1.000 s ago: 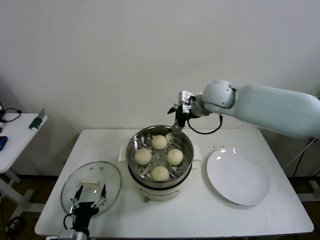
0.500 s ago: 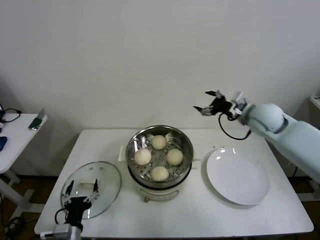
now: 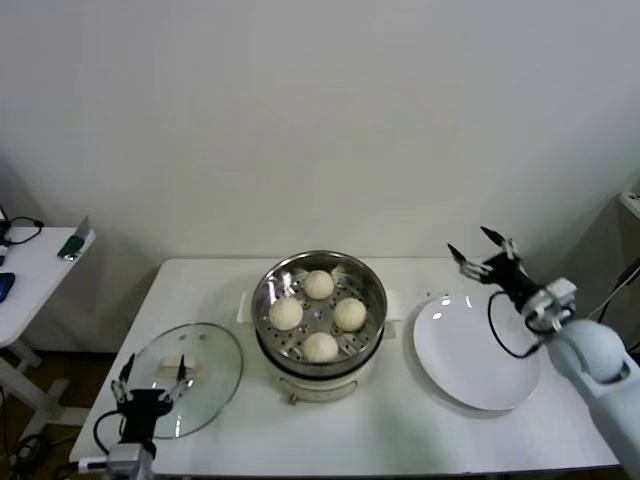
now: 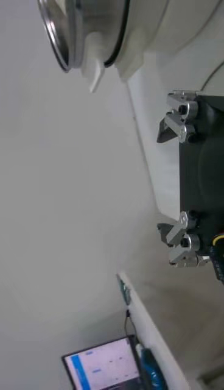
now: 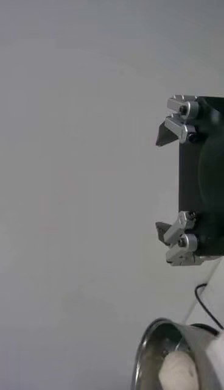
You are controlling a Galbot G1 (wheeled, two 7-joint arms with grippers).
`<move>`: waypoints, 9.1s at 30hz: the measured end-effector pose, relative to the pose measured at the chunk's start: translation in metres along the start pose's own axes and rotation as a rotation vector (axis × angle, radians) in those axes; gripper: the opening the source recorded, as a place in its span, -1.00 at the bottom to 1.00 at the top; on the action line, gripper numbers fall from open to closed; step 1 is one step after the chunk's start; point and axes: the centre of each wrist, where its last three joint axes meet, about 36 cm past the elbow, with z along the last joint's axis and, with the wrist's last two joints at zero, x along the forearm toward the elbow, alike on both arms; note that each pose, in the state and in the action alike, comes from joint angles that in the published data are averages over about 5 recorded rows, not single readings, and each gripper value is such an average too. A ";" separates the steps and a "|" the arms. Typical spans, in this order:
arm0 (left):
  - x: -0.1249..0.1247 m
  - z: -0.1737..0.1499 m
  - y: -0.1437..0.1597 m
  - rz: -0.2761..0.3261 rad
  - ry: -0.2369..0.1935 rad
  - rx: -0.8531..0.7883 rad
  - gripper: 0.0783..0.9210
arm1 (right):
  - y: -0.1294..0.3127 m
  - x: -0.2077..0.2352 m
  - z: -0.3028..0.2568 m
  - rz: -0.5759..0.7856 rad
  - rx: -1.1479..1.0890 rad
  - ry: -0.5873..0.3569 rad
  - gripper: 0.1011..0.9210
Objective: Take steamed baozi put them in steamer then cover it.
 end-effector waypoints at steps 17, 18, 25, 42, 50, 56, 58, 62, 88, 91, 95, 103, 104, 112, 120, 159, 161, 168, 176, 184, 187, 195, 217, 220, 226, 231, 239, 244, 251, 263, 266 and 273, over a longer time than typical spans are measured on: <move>0.003 0.031 0.025 -0.198 -0.133 -0.581 0.77 | 0.110 0.145 0.123 0.183 -0.230 0.062 0.76; 0.003 0.035 0.027 -0.200 -0.148 -0.626 0.77 | 0.115 0.148 0.126 0.191 -0.240 0.060 0.76; 0.002 0.073 0.032 -0.167 -0.217 -0.889 0.77 | 0.146 0.164 0.140 0.228 -0.298 0.045 0.76; -0.012 0.124 0.026 -0.046 -0.259 -1.161 0.77 | 0.179 0.184 0.154 0.291 -0.352 0.026 0.76; -0.033 0.128 0.020 -0.023 -0.253 -1.205 0.77 | 0.185 0.191 0.155 0.312 -0.357 0.019 0.76; -0.051 0.126 0.019 -0.023 -0.243 -1.226 0.77 | 0.188 0.194 0.156 0.325 -0.360 0.015 0.76; -0.058 0.125 0.019 -0.024 -0.237 -1.233 0.76 | 0.190 0.195 0.156 0.328 -0.362 0.013 0.76; -0.068 0.124 0.019 -0.026 -0.222 -1.245 0.63 | 0.193 0.196 0.157 0.333 -0.364 0.010 0.76; -0.078 0.115 0.018 -0.049 -0.197 -1.255 -0.85 | 0.197 0.192 0.156 0.349 -0.359 -0.002 0.76; -0.078 0.102 0.023 -0.069 -0.208 -1.248 -0.85 | 0.196 0.193 0.154 0.349 -0.352 0.002 0.76; -0.078 0.076 0.030 -0.101 -0.220 -1.233 -0.85 | 0.196 0.193 0.153 0.351 -0.342 0.011 0.76; -0.085 0.002 0.053 -0.174 -0.217 -1.227 -0.85 | 0.198 0.197 0.154 0.347 -0.316 0.032 0.76; -0.086 -0.007 0.055 -0.179 -0.214 -1.227 -0.85 | 0.198 0.198 0.154 0.346 -0.313 0.034 0.76; -0.087 -0.078 0.046 -0.200 -0.210 -1.202 -0.85 | 0.201 0.197 0.153 0.326 -0.294 0.038 0.76; -0.077 -0.127 0.007 -0.179 -0.205 -1.169 -0.85 | 0.203 0.192 0.151 0.313 -0.280 0.029 0.76; -0.044 -0.194 -0.224 0.018 -0.237 -1.127 -0.85 | 0.201 0.191 0.151 0.323 -0.238 0.014 0.76; -0.046 -0.194 -0.228 0.013 -0.236 -1.131 -0.85 | 0.202 0.191 0.151 0.324 -0.240 0.012 0.76; -0.053 -0.183 -0.236 0.008 -0.227 -1.165 -0.85 | 0.202 0.191 0.150 0.328 -0.242 0.008 0.76; -0.057 -0.171 -0.240 0.012 -0.223 -1.201 -0.85 | 0.202 0.192 0.152 0.334 -0.242 0.007 0.76; -0.062 -0.163 -0.239 0.001 -0.233 -1.234 -0.85 | 0.203 0.192 0.152 0.339 -0.242 0.002 0.76; -0.065 -0.162 -0.237 -0.005 -0.236 -1.241 -0.85 | 0.203 0.192 0.153 0.340 -0.243 0.004 0.76; -0.067 -0.158 -0.237 -0.010 -0.238 -1.248 -0.85 | 0.205 0.193 0.154 0.339 -0.245 0.006 0.76; -0.036 -0.169 -0.202 0.069 -0.288 -1.113 0.30 | 0.208 0.192 0.151 0.372 -0.268 0.039 0.76; -0.028 -0.170 -0.189 0.080 -0.317 -1.069 0.50 | 0.208 0.192 0.151 0.386 -0.265 0.044 0.76; -0.010 -0.162 -0.162 0.114 -0.383 -0.943 0.75 | 0.207 0.190 0.150 0.403 -0.262 0.045 0.76; -0.001 -0.148 -0.138 0.133 -0.423 -0.782 0.77 | 0.207 0.187 0.150 0.409 -0.256 0.040 0.76; -0.005 -0.111 -0.078 0.163 -0.353 -0.455 0.77 | 0.210 0.184 0.150 0.396 -0.247 0.034 0.76; -0.011 -0.068 -0.041 0.220 -0.265 -0.225 0.77 | 0.210 0.183 0.152 0.377 -0.237 0.026 0.76; -0.011 -0.004 -0.012 0.245 -0.189 0.047 0.77 | 0.208 0.183 0.153 0.357 -0.235 0.013 0.76; 0.005 0.055 -0.008 0.207 -0.146 0.257 0.77 | 0.210 0.184 0.156 0.342 -0.241 0.008 0.76; 0.009 0.061 -0.010 0.205 -0.142 0.280 0.77 | 0.211 0.184 0.156 0.341 -0.242 0.007 0.76; 0.012 0.068 -0.013 0.204 -0.140 0.309 0.77 | 0.213 0.186 0.157 0.342 -0.246 0.005 0.76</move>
